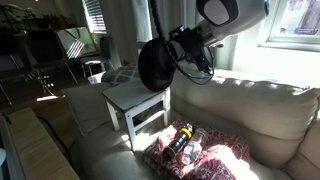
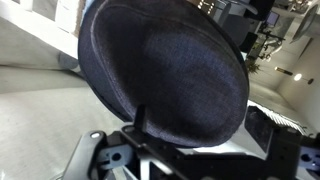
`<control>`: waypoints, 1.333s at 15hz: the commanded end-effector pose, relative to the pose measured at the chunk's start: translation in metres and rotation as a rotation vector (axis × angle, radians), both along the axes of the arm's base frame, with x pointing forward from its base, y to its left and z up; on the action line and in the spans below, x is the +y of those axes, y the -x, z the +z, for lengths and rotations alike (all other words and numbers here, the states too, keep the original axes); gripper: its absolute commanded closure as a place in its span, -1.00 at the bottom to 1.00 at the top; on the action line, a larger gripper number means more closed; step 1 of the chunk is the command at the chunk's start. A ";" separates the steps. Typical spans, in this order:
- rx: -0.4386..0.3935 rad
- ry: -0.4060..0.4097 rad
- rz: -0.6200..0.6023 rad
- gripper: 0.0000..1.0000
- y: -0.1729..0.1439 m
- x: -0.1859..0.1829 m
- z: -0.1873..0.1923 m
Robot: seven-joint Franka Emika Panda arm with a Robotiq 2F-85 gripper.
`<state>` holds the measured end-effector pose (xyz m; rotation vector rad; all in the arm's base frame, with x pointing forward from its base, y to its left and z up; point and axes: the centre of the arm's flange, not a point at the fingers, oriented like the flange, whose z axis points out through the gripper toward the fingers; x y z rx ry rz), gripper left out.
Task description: Hang the black hat on the right side of the backrest of the white chair
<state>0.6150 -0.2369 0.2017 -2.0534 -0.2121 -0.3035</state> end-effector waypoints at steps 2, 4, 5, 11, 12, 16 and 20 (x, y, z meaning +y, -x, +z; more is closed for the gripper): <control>-0.032 0.153 0.036 -1.00 -0.006 -0.010 0.039; -0.055 0.191 0.065 -1.00 -0.008 -0.013 0.067; -0.069 0.228 0.082 -1.00 -0.008 -0.014 0.083; -0.159 0.402 0.122 -1.00 0.001 -0.032 0.166; -0.169 0.422 0.117 -1.00 0.004 -0.036 0.179; -0.201 0.513 0.083 -1.00 0.013 -0.048 0.216; -0.229 0.521 0.077 -1.00 0.004 -0.056 0.231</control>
